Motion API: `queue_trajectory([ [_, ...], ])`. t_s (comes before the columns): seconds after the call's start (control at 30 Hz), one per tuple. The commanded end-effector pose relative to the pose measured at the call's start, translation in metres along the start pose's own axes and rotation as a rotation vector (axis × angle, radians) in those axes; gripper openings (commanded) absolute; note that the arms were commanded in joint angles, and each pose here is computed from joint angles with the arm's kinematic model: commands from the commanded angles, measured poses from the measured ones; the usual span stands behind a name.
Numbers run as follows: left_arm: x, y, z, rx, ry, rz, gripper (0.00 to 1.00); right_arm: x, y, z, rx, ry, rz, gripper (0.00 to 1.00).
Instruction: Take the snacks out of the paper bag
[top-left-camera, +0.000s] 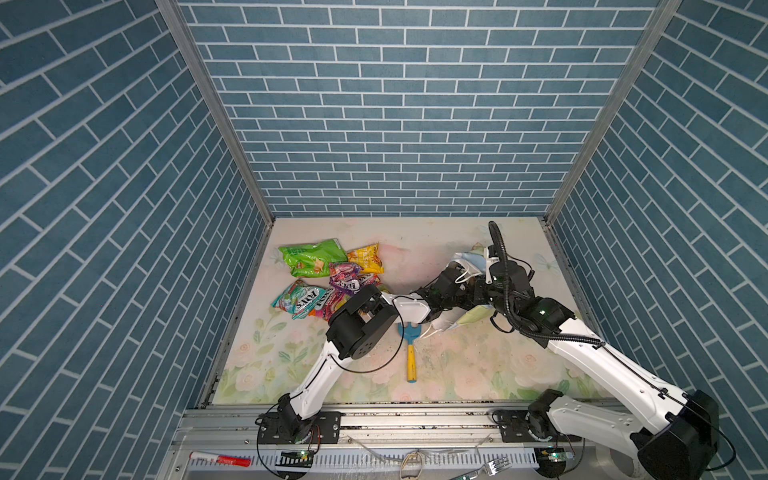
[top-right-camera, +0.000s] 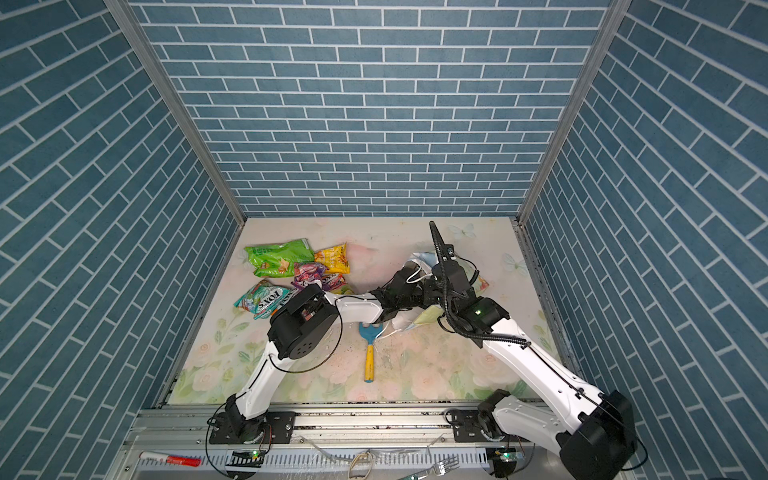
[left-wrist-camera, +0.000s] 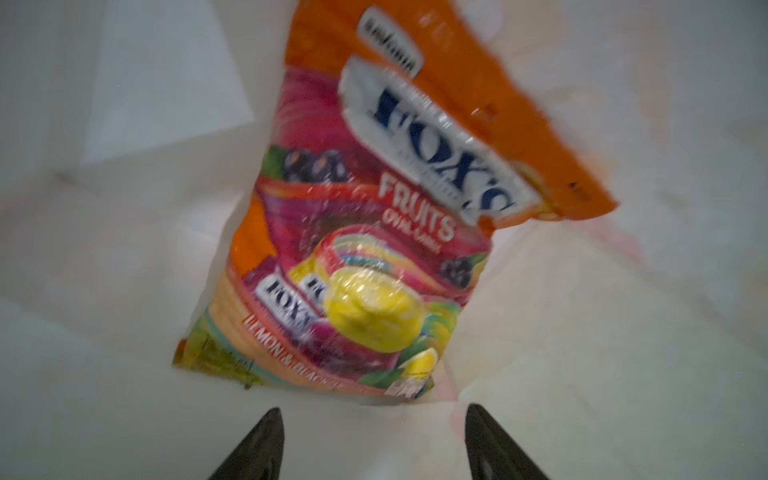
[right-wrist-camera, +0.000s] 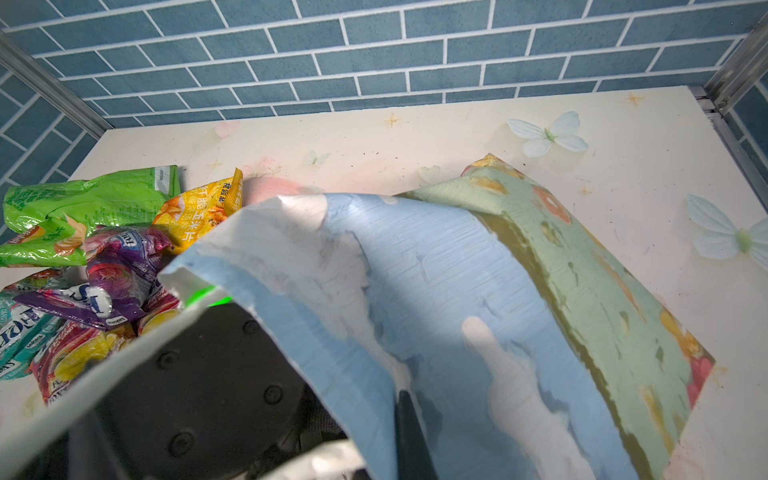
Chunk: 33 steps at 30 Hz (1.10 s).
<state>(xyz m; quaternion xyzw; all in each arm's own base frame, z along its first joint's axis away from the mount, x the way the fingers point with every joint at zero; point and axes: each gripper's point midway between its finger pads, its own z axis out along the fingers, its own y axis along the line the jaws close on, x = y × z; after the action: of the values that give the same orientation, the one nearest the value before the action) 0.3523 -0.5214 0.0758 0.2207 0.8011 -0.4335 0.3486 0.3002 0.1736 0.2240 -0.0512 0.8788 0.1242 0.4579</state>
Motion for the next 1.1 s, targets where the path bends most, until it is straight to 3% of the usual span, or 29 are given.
queue_trajectory([
  [0.0,-0.007,-0.018,-0.011,0.035,-0.041,0.092,0.70,-0.009,0.008,-0.004,-0.036,-0.018,0.039,0.00],
  [0.37,-0.007,-0.024,-0.031,-0.004,0.004,0.274,0.70,-0.009,0.007,-0.008,-0.029,0.005,0.015,0.00],
  [0.6,-0.004,-0.043,-0.038,0.042,0.043,0.433,0.70,-0.007,0.008,-0.006,-0.028,0.017,0.013,0.00],
  [0.77,-0.002,-0.056,-0.038,0.109,0.061,0.454,0.71,-0.007,0.010,-0.005,-0.036,0.029,0.010,0.00],
  [0.9,0.003,-0.051,-0.028,0.096,0.083,0.458,0.79,-0.007,0.015,-0.004,-0.061,0.034,0.010,0.00],
  [1.03,0.003,-0.046,-0.012,0.093,0.075,0.428,0.99,-0.007,0.018,-0.004,-0.078,0.034,0.011,0.00],
  [1.07,0.002,-0.046,-0.009,0.090,0.070,0.416,1.00,-0.007,0.019,-0.003,-0.082,0.033,0.010,0.00],
])
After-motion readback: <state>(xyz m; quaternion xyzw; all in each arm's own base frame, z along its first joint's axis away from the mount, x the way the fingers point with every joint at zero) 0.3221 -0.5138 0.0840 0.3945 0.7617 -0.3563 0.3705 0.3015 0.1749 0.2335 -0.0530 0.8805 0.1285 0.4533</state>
